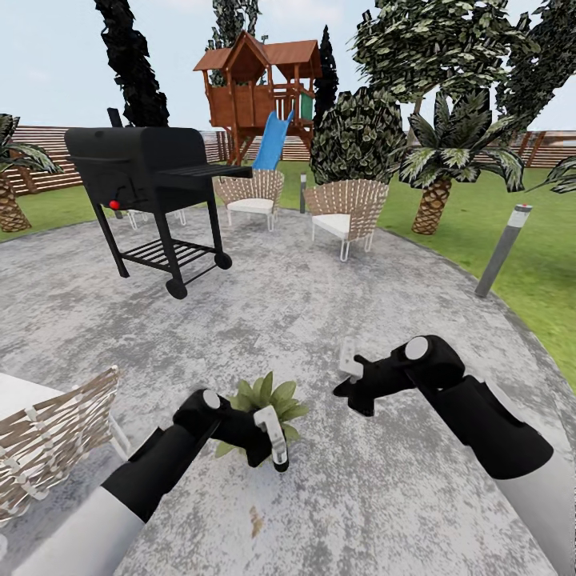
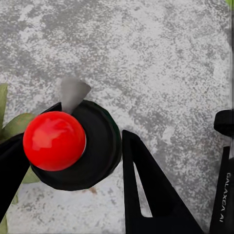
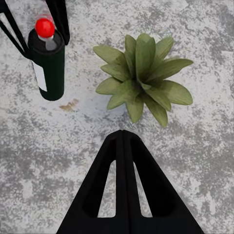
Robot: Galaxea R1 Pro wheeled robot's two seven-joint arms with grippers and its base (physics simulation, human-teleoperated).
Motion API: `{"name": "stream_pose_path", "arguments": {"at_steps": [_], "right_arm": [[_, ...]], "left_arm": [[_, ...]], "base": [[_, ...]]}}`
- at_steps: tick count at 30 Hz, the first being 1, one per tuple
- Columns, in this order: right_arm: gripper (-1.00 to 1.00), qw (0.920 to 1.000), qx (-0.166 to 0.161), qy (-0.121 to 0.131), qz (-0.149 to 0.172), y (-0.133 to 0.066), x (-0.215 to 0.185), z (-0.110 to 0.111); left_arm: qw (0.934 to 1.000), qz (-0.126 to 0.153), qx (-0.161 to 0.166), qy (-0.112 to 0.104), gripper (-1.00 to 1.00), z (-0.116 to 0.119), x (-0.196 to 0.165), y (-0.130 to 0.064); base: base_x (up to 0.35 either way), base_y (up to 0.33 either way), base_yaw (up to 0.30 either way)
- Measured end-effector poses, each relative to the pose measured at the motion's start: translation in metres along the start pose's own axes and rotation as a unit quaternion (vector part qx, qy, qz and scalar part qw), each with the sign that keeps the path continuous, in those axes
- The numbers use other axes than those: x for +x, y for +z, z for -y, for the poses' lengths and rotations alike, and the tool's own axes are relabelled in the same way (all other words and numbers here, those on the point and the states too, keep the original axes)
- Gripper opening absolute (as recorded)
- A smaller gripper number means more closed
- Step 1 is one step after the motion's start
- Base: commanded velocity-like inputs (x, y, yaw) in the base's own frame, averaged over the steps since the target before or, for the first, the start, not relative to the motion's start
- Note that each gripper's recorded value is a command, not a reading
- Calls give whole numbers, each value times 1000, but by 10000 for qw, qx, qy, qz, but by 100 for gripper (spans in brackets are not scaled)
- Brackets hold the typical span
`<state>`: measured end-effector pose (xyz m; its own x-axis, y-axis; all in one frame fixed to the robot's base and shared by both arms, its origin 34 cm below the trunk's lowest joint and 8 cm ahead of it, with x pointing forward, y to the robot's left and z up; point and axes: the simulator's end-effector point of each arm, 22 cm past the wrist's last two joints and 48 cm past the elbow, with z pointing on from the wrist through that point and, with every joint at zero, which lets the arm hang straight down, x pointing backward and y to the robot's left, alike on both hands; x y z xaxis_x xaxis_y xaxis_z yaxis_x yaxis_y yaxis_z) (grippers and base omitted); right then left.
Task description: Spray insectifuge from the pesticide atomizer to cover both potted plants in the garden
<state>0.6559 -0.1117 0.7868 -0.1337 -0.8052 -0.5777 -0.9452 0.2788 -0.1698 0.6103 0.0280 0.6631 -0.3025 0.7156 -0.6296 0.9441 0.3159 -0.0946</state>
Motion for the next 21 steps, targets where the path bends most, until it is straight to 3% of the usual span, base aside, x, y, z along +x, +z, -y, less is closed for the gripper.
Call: {"name": "stream_pose_path", "arguments": {"at_steps": [5, 21], "right_arm": [[-100, 10000, -84, -24, 44, 2, -6, -5], [-100, 9999, -131, -59, 83, 4, -11, -9]], "left_arm": [[9997, -36, 152, 171, -100, 17, -8, 11], [9989, 216, 315, 286, -100, 38, -43, 22]], "base": [[0, 0, 0], [0, 0, 0]]}}
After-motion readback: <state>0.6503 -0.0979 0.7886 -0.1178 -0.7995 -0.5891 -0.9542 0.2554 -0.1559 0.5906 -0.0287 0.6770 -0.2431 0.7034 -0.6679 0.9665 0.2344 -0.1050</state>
